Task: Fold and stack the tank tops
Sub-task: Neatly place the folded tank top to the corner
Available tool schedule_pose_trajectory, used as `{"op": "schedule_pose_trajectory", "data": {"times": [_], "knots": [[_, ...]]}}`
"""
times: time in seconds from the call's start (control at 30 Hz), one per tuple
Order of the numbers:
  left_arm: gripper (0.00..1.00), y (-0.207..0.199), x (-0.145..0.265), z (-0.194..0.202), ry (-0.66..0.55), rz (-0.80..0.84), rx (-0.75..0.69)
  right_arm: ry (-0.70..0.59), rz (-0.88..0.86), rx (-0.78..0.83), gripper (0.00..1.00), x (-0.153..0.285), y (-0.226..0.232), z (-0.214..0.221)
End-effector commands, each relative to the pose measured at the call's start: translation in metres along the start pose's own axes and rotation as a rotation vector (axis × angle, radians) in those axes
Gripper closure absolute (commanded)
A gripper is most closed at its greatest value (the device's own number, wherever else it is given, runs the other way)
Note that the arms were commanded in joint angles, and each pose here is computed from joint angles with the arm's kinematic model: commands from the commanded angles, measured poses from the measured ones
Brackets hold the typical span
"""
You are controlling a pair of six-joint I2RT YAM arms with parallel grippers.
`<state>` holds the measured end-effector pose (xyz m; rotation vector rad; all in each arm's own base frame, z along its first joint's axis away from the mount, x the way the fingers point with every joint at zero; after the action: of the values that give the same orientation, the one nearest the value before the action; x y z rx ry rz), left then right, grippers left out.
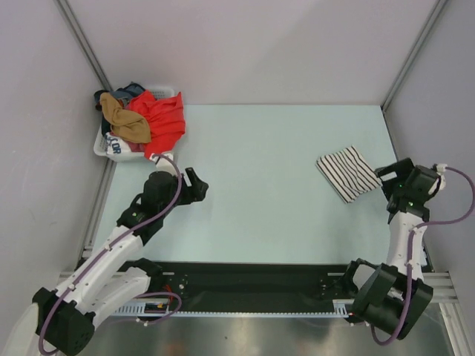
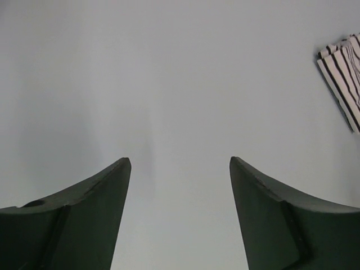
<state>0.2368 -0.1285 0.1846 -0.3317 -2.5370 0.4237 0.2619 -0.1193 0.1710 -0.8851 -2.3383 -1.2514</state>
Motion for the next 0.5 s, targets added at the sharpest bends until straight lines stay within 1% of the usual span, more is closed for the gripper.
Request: {"op": "schedule_pose_trajectory", "data": {"times": [0.0, 0.03, 0.07, 0.1, 0.13, 0.2, 0.23, 0.27, 0.3, 0.33, 0.37, 0.4, 0.47], "knots": [[0.22, 0.008, 0.009, -0.006, -0.072, -0.036, -0.007, 0.065, -0.246, 0.126, 0.00, 0.020, 0.054, 0.016], [0.19, 0.010, 0.009, -0.004, -0.082, -0.040, -0.012, 0.106, -0.313, 0.204, 0.00, 0.028, 0.075, 0.041], [0.15, 0.011, 0.012, -0.006, -0.101, -0.037, -0.011, 0.105, -0.347, 0.245, 0.00, 0.034, 0.090, 0.047], [0.13, 0.012, 0.013, -0.007, -0.112, -0.047, -0.010, 0.085, -0.344, 0.294, 0.00, 0.037, 0.098, 0.055], [0.12, 0.014, 0.014, -0.005, -0.110, -0.055, -0.009, 0.133, -0.403, 0.363, 0.00, 0.046, 0.115, 0.081], [0.07, 0.017, 0.017, -0.005, -0.123, -0.066, -0.007, 0.121, -0.443, 0.428, 0.00, 0.056, 0.135, 0.097], [0.03, 0.019, 0.017, -0.002, -0.124, -0.075, 0.002, 0.169, -0.483, 0.512, 0.00, 0.064, 0.145, 0.125], [0.02, 0.020, 0.018, -0.002, -0.133, -0.078, 0.004, 0.169, -0.492, 0.550, 0.00, 0.068, 0.150, 0.134], [0.00, 0.022, 0.018, -0.001, -0.141, -0.085, 0.005, 0.100, -0.455, 0.573, 0.00, 0.069, 0.158, 0.132], [0.00, 0.025, 0.017, 0.002, -0.141, -0.094, 0.010, 0.116, -0.482, 0.641, 0.00, 0.081, 0.164, 0.154], [0.00, 0.027, 0.018, 0.003, -0.151, -0.101, 0.013, 0.112, -0.462, 0.688, 0.00, 0.077, 0.166, 0.166], [0.00, 0.029, 0.019, 0.004, -0.156, -0.105, 0.012, 0.079, -0.453, 0.712, 0.00, 0.079, 0.170, 0.169], [0.00, 0.034, 0.019, 0.005, -0.179, -0.128, 0.014, 0.087, -0.467, 0.749, 0.00, 0.076, 0.173, 0.189]]}}
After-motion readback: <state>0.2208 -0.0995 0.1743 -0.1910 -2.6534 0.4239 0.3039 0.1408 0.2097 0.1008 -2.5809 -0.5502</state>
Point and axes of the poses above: each gripper's point midway between its finger pads, its own x axis back along the fingers, its own y axis along the line the jaws close on, z = x × y, the point moved 4 cm from there along x, back along the fingers, and after that the axes turned 3 degrees about -x, right-handed, at the moved point
